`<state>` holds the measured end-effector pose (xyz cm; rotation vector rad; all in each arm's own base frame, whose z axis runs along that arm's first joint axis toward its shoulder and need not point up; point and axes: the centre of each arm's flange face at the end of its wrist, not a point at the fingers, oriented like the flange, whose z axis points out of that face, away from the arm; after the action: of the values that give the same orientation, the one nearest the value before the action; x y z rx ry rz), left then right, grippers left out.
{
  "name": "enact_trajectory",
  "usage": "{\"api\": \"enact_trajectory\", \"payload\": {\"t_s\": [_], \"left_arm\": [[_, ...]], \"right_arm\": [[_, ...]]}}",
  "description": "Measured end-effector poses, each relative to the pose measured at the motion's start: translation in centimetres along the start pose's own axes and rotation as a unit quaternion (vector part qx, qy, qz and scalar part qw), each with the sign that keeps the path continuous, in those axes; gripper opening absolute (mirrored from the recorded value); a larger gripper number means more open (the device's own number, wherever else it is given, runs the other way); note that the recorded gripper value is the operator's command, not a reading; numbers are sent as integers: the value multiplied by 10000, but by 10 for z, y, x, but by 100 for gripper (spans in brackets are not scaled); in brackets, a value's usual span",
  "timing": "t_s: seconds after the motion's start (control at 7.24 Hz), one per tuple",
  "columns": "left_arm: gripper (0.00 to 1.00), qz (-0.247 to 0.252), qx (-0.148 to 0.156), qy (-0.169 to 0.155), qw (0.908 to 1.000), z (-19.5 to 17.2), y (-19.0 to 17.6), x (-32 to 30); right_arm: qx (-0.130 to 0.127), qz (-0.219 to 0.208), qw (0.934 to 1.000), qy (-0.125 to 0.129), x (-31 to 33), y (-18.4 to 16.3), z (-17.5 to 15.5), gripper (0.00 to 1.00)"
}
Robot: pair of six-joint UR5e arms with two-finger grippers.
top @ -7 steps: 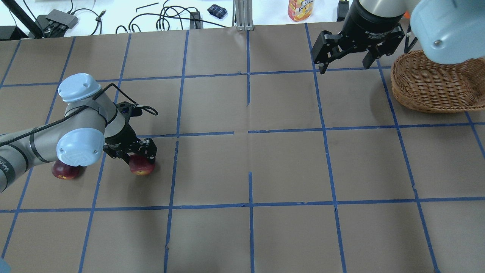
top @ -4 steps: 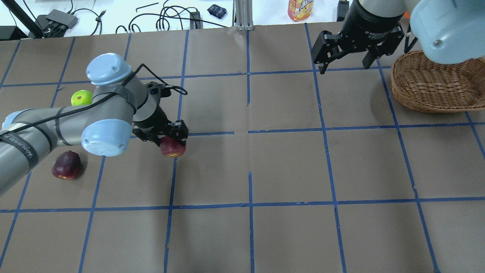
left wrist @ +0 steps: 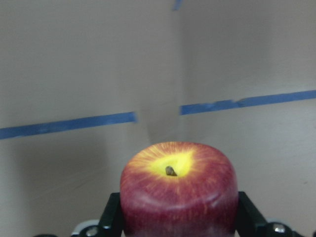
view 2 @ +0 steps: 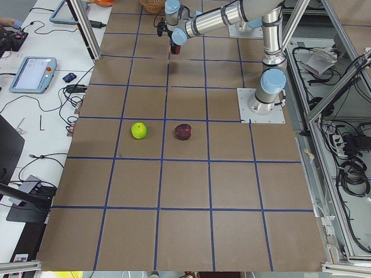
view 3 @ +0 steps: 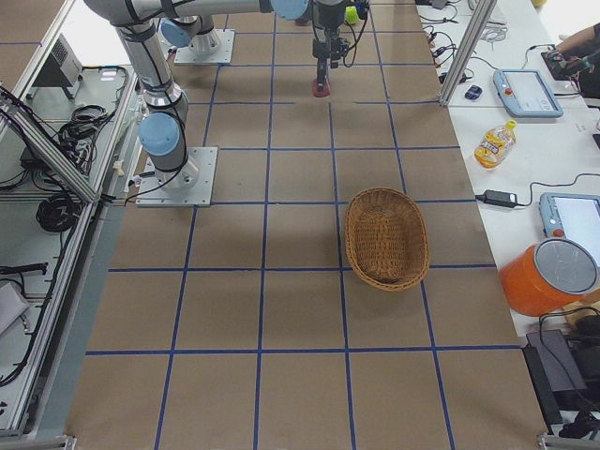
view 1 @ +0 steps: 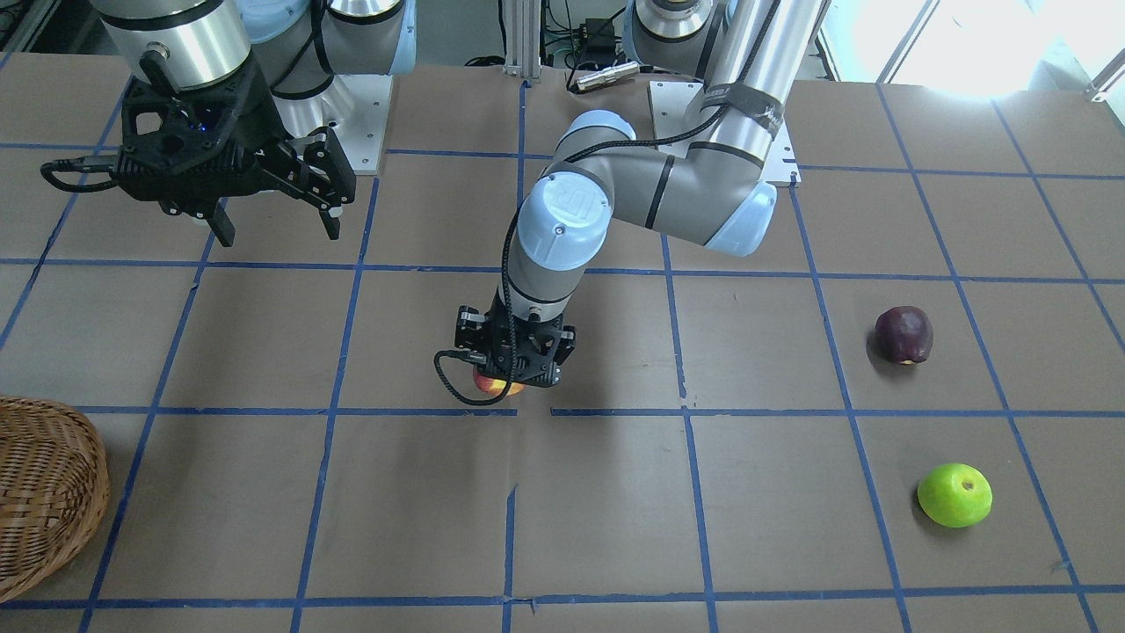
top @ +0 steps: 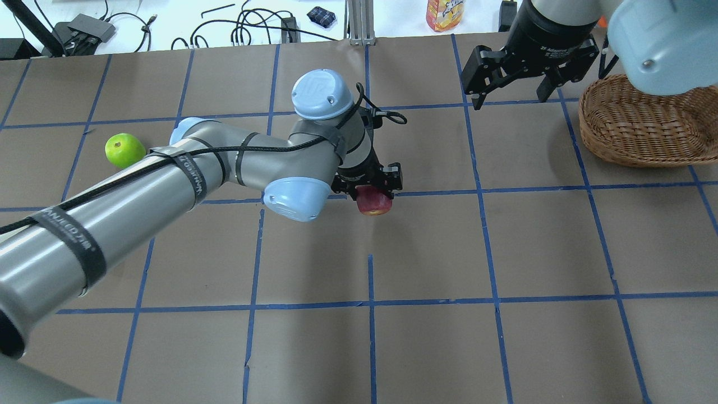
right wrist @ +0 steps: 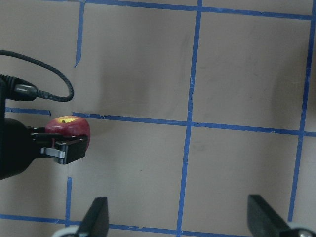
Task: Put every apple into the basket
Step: 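Carry the red apple to the table center and release it with left gripper, then grasp the red apple at center with right gripper while left gripper reaches dark apple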
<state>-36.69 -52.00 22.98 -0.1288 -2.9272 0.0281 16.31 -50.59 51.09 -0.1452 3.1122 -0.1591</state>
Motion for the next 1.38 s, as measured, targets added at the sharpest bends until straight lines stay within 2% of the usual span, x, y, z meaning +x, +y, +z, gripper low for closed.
{"api": "enact_trajectory", "payload": {"t_s": [0.28,0.41,0.55,0.69,0.97,1.1,1.38], "left_arm": [[100,-23,181,73,9998,30,-9,10],[100,-36,230,64,9997,25,-13,8],[100,-141,278,38,9995,-1,-24,-8],[100,-311,260,-25,9992,-46,-45,-50],[100,-203,58,-309,9993,-121,-64,-169],[100,-28,-78,-524,9986,-144,-60,-227],[100,433,-394,-827,9948,-167,-34,-350]], "right_arm": [[1,-2,10000,2,0,0,0,100],[0,-5,10000,4,0,0,0,100],[-2,-9,10000,5,0,0,0,100],[-1,-15,10000,6,0,-1,1,100],[-54,-22,10000,-23,-2,-5,11,100],[-125,-71,9999,-96,-12,-11,31,100],[-96,-330,9991,-245,-58,-26,102,100]]}}
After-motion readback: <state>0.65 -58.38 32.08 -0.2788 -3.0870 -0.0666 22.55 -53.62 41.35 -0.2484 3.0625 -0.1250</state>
